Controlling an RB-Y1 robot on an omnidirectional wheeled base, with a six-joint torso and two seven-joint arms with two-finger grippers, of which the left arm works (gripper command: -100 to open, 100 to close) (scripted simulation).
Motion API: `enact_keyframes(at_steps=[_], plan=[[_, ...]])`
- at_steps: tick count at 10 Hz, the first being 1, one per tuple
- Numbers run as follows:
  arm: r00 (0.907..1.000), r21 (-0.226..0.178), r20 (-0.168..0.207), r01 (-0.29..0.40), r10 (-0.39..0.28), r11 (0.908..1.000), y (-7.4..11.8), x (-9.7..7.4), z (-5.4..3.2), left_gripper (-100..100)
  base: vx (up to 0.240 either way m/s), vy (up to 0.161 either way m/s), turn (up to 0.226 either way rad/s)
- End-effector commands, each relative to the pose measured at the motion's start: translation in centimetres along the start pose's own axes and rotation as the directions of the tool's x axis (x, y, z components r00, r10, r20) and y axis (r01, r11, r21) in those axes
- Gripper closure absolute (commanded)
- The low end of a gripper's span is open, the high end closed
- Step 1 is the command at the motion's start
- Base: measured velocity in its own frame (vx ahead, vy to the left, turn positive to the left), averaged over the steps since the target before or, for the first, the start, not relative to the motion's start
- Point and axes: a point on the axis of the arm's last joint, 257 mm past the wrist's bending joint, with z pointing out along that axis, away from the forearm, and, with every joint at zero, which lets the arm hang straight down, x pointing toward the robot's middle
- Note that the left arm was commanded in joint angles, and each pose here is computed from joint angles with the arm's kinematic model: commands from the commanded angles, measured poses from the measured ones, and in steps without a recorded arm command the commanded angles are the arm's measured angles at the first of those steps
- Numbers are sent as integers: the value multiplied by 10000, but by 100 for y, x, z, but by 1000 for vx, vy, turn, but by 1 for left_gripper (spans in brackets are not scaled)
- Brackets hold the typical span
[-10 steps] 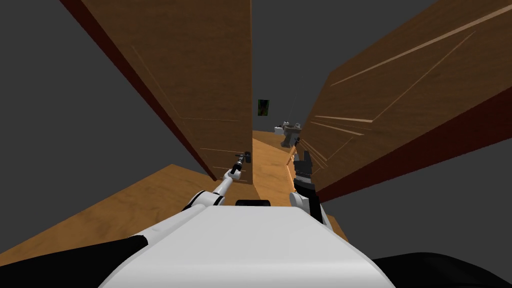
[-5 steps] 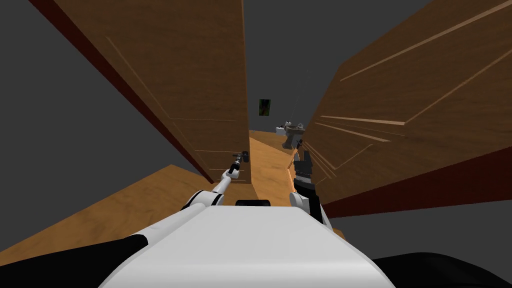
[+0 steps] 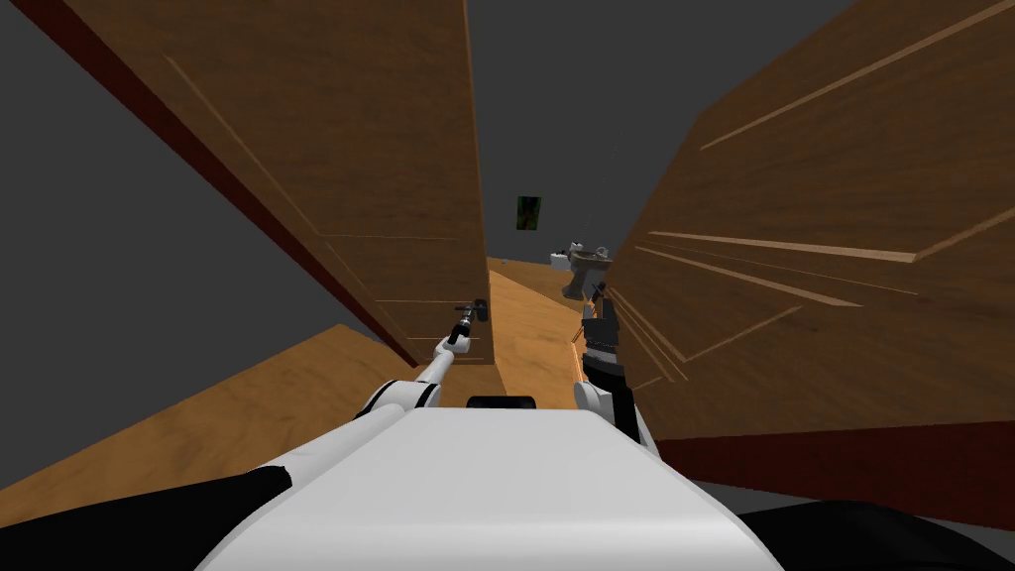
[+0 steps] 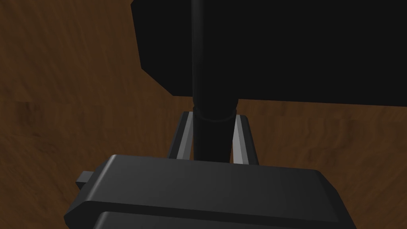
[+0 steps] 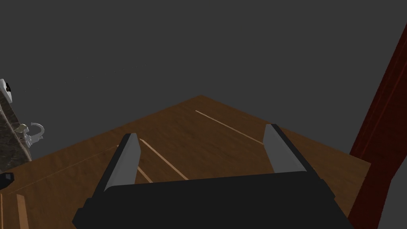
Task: Push the door open
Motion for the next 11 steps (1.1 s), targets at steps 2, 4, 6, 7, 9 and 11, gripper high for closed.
enact_keyframes(at_steps=[2, 4, 6, 7, 9, 11], plan=[[9988, 103, 496, -54, 49, 9999, -47, -302, 13, 100, 165, -160, 91], [9968, 105, 802, -35, 27, 9999, -48, -462, 0, 100, 162, -141, 78], [9943, 107, 1065, -17, 5, 9999, -49, -598, -13, 100, 174, -139, 78], [9931, 109, 1174, -8, -5, 9999, -50, -654, -20, 100, 182, -126, 61], [9909, 110, 1344, 6, -21, 9999, -50, -742, -31, 100, 178, -121, 64], [9905, 61, 1374, 27, -36, 10000, -15, -762, -47, 100, 114, -74, 43]])
